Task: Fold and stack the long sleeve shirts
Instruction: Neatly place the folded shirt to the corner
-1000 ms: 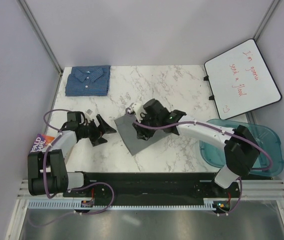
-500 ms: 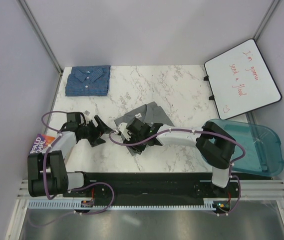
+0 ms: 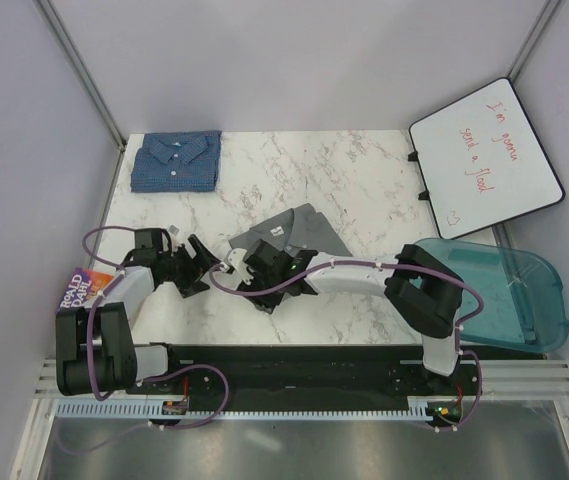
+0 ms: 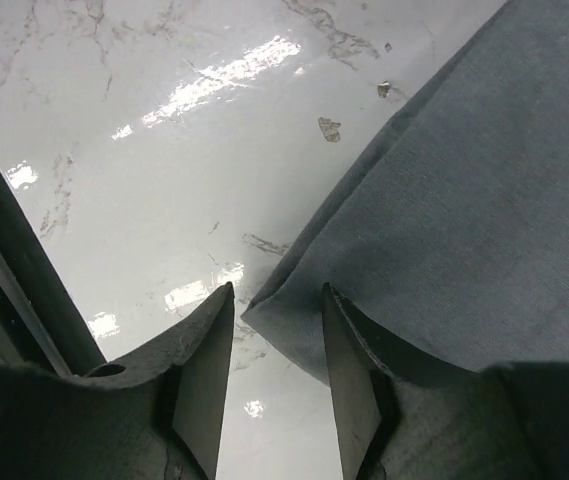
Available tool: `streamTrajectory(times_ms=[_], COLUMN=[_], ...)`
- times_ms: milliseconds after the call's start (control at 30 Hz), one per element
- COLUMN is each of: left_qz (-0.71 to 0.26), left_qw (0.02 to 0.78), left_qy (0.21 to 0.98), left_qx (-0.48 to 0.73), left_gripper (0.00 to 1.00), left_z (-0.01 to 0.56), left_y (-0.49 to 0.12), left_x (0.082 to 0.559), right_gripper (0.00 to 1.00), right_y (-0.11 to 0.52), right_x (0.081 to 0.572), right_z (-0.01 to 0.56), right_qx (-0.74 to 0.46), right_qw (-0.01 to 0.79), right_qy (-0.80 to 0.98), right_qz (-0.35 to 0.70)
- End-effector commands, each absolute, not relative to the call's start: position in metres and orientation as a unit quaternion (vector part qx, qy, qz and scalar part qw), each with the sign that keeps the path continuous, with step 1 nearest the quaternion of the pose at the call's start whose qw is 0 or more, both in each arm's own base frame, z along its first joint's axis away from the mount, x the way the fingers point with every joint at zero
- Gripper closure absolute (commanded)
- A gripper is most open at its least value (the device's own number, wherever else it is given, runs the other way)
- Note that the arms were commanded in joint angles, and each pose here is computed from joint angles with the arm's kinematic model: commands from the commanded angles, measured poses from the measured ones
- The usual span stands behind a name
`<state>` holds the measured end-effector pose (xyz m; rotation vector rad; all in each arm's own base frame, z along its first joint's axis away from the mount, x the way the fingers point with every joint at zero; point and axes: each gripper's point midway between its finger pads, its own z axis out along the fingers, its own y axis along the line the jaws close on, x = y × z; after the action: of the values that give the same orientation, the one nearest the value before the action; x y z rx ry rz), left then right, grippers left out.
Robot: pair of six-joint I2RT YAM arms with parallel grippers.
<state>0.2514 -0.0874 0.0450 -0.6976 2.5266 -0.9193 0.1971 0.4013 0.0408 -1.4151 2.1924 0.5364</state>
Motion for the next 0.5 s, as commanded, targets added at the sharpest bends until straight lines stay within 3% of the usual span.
streamTrajectory(times_ms=[0,167,267,367,400,467], left_qz=[-0.324,-0.321,-0.323,-0.327,-0.329,-0.335], left_qw=[0.207,0.207,0.201,0.196,0.194,0.194], left_qy=[0.888,0.888,0.889,0.889,0.889,0.888], left_qx=[-0.252,-0.255,-0.256,-0.253,-0.252,-0.249], left_gripper=[0.09,0.08,0.09,0.12,0.13,0.13], left_z=[0.051,0.048,0.047,0.047,0.047,0.049], left_y=[-0.084,-0.083,-0.085,-0.088,-0.089,-0.091], left_x=[0.262,0.260,0.258,0.259,0.259,0.261], right_gripper=[0.52,0.53,0.60,0.80,0.96,1.00], right_y=[0.412,0.403,0.401,0.401,0.404,0.405], right_x=[0.199,0.206,0.203,0.204,0.207,0.211], right_z=[0.027,-0.004,-0.009,-0.003,0.006,0.016], right_qx=[-0.511,-0.515,-0.515,-0.516,-0.513,-0.508], right_qw=[0.232,0.228,0.220,0.226,0.235,0.245], right_qy=[0.804,0.810,0.812,0.810,0.808,0.807], right_qz=[0.197,0.164,0.162,0.165,0.170,0.177])
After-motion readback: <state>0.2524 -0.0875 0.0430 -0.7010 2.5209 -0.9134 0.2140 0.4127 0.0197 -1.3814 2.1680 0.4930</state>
